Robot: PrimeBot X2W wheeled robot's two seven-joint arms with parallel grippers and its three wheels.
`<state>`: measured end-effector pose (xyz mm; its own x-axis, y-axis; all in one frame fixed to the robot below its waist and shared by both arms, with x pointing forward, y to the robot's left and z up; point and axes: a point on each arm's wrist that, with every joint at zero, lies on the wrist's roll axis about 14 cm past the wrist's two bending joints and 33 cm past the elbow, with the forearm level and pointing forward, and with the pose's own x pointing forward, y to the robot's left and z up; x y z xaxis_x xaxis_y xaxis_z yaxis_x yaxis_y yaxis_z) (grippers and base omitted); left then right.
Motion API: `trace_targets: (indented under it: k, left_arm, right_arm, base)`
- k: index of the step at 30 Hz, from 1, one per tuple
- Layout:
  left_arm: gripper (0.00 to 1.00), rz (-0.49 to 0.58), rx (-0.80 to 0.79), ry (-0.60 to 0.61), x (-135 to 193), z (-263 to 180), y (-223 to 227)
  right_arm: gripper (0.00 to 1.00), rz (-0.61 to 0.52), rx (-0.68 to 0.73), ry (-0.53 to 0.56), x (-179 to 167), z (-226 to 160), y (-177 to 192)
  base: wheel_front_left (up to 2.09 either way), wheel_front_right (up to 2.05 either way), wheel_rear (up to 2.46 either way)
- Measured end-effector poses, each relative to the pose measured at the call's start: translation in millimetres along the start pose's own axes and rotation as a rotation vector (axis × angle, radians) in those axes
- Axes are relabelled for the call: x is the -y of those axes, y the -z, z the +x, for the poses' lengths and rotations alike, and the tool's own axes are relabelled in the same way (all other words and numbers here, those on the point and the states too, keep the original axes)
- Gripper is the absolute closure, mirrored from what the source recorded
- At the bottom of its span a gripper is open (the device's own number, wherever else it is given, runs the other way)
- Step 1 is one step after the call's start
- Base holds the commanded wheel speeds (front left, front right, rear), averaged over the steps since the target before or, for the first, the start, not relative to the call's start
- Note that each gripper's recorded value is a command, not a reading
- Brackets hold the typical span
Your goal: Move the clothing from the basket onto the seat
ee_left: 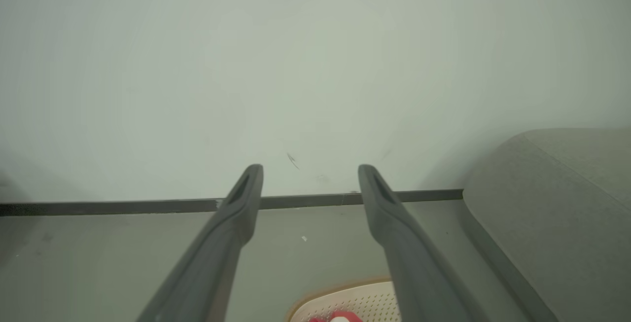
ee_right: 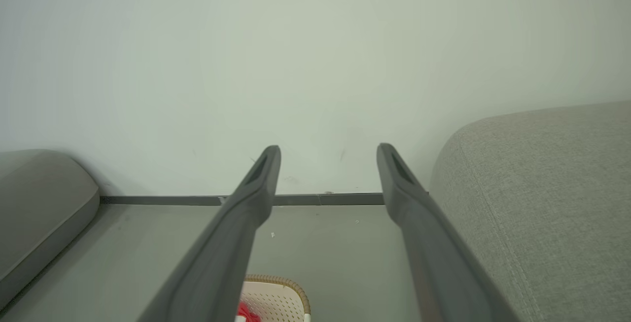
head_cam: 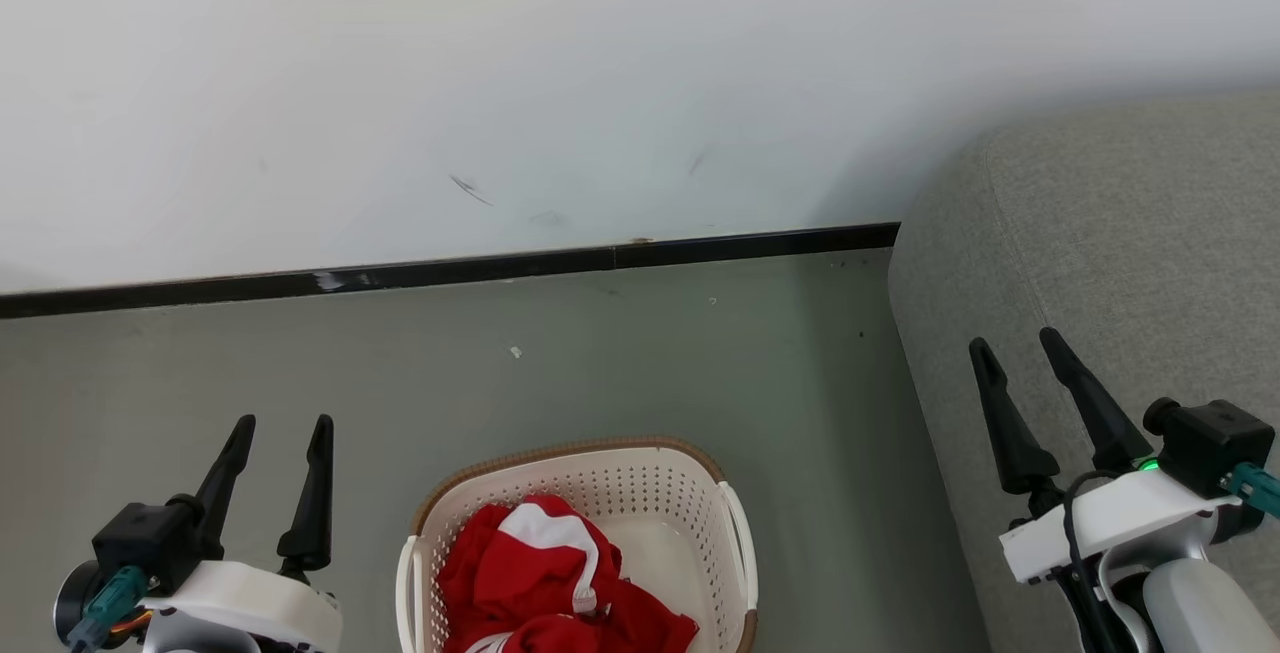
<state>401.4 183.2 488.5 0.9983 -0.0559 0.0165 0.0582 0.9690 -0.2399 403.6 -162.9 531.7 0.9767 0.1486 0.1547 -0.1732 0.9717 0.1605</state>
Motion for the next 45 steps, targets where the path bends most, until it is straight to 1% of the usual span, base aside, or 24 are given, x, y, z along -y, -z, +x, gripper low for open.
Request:
trace_targets:
  k: [9, 17, 25, 34, 37, 42, 45]
  left_arm:
    - [0.0, -0.007, -0.038, 0.04, 11, 13, 15]
    - [0.0, -0.014, -0.094, 0.072, 19, 29, 37]
    - [0.0, -0.028, -0.148, 0.119, 32, 42, 59]
    - [0.0, -0.061, -0.245, 0.158, 47, 53, 95]
    - [0.0, -0.062, -0.281, 0.166, 49, 57, 108]
    - [0.0, -0.059, -0.344, 0.181, 53, 62, 131]
    - [0.0, -0.06, -0.385, 0.191, 56, 64, 146]
  right_arm:
    - [0.0, 0.005, -0.019, 0.018, 4, 3, 9]
    - [0.0, 0.003, -0.062, 0.039, 11, 5, 27]
    - [0.0, 0.004, -0.075, 0.052, 15, 10, 35]
    - [0.0, 0.002, -0.076, 0.067, 21, 21, 42]
    - [0.0, 0.002, -0.088, 0.076, 24, 22, 47]
    - [0.0, -0.002, -0.066, 0.075, 26, 33, 45]
    - [0.0, -0.001, -0.08, 0.085, 30, 33, 52]
  base:
    - [0.0, 0.0, 0.0]
    - [0.0, 0.0, 0.0]
    - [0.0, 0.0, 0.0]
    - [0.0, 0.0, 0.0]
    - [0.0, 0.0, 0.0]
    - [0.0, 0.0, 0.0]
    - [0.0, 0.0, 0.0]
